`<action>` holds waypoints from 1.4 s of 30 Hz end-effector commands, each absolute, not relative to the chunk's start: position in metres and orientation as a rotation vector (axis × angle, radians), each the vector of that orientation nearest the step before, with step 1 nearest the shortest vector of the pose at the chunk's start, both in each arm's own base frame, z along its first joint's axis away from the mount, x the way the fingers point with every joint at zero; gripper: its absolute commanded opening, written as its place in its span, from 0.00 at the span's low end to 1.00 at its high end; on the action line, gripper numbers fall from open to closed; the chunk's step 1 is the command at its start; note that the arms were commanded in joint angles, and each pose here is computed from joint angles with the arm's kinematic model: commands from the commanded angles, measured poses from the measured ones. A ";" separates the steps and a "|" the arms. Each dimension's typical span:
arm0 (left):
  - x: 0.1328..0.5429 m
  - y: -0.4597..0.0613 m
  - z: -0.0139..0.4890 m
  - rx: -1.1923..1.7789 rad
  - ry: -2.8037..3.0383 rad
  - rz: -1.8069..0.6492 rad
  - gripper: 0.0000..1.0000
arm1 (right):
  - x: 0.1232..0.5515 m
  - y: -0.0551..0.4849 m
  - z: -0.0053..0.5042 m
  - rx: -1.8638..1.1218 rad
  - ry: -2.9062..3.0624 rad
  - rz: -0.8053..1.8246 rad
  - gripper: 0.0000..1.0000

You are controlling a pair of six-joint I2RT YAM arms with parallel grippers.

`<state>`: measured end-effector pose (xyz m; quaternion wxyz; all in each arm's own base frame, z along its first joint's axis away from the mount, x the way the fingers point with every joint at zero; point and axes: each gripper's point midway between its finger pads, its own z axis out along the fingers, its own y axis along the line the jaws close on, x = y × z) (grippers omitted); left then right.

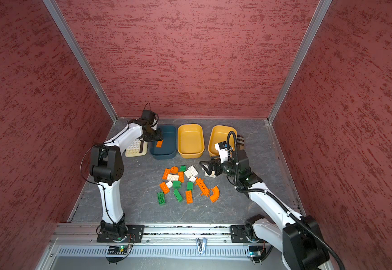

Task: Sort the legos into containers by color
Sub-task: Place the lego in the container, then move the lego to the center of the table.

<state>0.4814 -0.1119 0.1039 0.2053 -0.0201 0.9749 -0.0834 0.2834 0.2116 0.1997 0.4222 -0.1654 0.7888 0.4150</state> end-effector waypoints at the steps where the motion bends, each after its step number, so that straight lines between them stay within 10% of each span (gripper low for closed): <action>1: 0.450 -0.132 0.136 -0.022 2.683 -0.302 0.59 | 0.288 0.212 0.208 -0.431 1.948 1.003 0.99; 17: 0.301 -0.167 0.090 -0.076 2.793 -0.442 0.57 | 0.284 0.212 0.198 -0.442 1.971 0.999 0.99; 42: 0.318 -0.178 0.032 -0.078 2.869 -0.308 0.47 | 0.285 0.211 0.184 -0.445 2.007 0.975 0.99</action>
